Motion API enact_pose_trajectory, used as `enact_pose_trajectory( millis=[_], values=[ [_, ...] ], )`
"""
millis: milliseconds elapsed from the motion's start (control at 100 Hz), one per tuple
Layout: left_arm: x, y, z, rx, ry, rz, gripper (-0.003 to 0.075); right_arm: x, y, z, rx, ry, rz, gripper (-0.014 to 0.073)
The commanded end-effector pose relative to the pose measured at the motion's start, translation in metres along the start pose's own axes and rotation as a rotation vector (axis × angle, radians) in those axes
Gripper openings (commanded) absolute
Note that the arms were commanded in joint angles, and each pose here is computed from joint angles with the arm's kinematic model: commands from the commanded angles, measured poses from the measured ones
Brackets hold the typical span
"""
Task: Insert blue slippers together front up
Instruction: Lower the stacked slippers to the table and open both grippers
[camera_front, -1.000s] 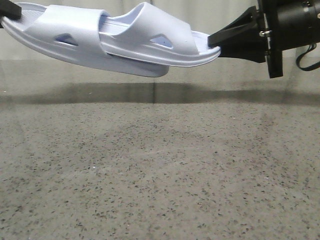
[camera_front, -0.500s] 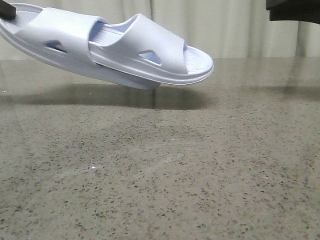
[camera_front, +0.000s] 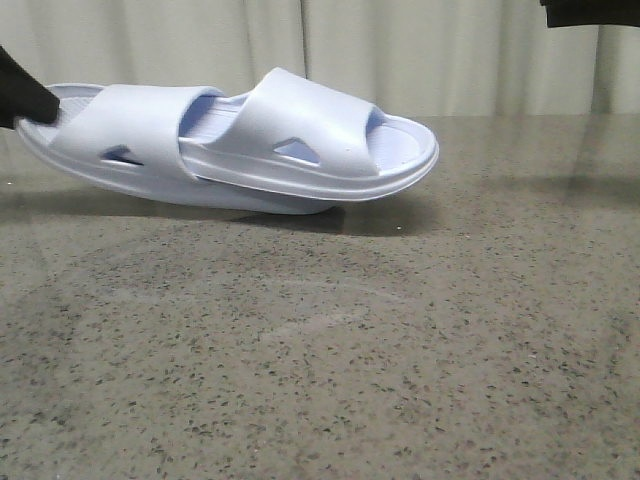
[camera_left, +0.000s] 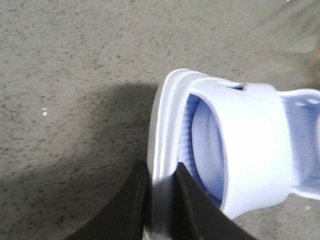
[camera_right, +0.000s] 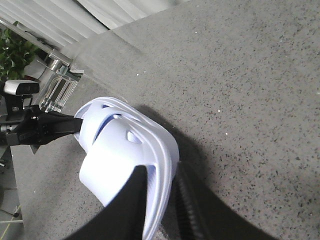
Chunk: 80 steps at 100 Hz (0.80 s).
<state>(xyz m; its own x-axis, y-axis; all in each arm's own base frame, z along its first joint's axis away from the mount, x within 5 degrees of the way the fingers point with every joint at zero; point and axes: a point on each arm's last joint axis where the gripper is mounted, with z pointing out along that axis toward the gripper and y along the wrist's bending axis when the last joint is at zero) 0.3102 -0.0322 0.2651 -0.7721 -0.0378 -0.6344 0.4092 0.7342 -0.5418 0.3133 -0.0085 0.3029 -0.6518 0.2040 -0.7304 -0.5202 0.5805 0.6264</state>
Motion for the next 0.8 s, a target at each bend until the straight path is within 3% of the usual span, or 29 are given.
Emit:
enact_pose_trajectory(
  millis=[0, 130, 320, 390, 540, 790],
  values=[
    [-0.010, -0.009, -0.007, -0.015, -0.039, 0.054, 0.0021, -0.011, 0.030, -0.010, -0.128, -0.020, -0.058, 0.0100],
    [-0.008, -0.005, -0.007, -0.052, -0.007, 0.088, 0.0102, -0.010, 0.030, -0.010, -0.127, -0.018, -0.053, 0.0100],
    [-0.007, -0.003, -0.007, -0.078, 0.001, 0.101, 0.0335, -0.010, 0.029, -0.010, -0.124, -0.012, -0.053, 0.0100],
    [-0.007, -0.002, -0.007, -0.081, 0.002, 0.101, 0.0386, -0.010, 0.029, -0.010, -0.122, -0.009, -0.054, 0.0100],
    [-0.014, -0.009, -0.014, -0.063, -0.009, 0.130, 0.0394, -0.010, 0.030, -0.010, -0.121, -0.007, -0.059, 0.0100],
    [-0.037, -0.044, -0.046, -0.043, -0.105, 0.255, 0.0391, -0.010, 0.048, -0.018, -0.105, -0.005, -0.122, 0.0085]
  ],
)
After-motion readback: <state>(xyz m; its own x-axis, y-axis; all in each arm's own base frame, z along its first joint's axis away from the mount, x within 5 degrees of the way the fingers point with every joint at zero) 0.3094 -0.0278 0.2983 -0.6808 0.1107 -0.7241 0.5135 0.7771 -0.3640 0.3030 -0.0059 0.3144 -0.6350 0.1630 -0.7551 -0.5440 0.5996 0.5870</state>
